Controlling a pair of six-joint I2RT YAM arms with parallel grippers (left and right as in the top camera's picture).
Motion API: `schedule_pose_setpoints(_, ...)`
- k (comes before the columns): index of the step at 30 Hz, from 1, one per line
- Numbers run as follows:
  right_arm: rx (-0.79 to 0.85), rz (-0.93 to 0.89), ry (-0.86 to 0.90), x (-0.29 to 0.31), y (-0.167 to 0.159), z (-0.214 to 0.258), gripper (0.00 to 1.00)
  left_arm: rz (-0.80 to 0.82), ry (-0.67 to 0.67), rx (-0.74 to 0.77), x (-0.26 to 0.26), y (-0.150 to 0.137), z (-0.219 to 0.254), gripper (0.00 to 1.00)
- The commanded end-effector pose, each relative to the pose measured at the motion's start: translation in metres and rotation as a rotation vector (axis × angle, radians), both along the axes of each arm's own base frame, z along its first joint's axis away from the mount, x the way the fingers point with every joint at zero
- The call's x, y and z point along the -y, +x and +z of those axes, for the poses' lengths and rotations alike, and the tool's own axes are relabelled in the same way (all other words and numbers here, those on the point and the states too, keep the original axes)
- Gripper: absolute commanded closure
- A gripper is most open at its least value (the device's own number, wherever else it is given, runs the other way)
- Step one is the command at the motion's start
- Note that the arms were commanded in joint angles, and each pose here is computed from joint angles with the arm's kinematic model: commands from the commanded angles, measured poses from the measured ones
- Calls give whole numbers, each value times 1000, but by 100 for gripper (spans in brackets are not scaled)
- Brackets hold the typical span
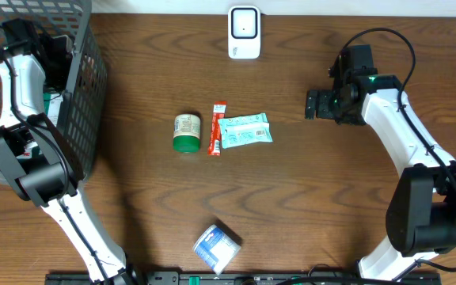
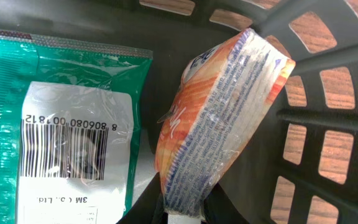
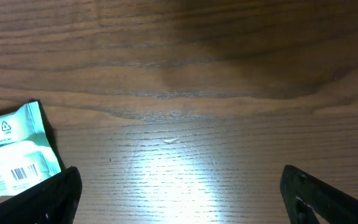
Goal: Scan the item barcode
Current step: 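Grasp the orange tissue pack in the basket with the left gripper, then carry the orange tissue pack out and set it right of the wipes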
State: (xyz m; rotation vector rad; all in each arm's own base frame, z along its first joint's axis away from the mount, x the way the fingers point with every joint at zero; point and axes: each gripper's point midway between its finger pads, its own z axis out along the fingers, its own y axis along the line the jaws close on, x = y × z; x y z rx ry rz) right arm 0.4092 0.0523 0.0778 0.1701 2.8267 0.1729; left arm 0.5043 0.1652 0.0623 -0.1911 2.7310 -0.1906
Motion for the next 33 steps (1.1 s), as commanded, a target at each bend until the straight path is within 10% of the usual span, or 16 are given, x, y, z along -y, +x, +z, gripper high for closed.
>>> schedule_pose_setpoints(1,28,-3,-6,1,4,9,1,29,38,101,-7,9,51,87)
schedule_pose_setpoints(20,28,-3,-6,1,4,9,1,313,-34,735,12,-76,363,88)
schedule_pose_setpoints(33,28,-3,-6,1,4,9,1,-261,-665,293,232,-123,308,88)
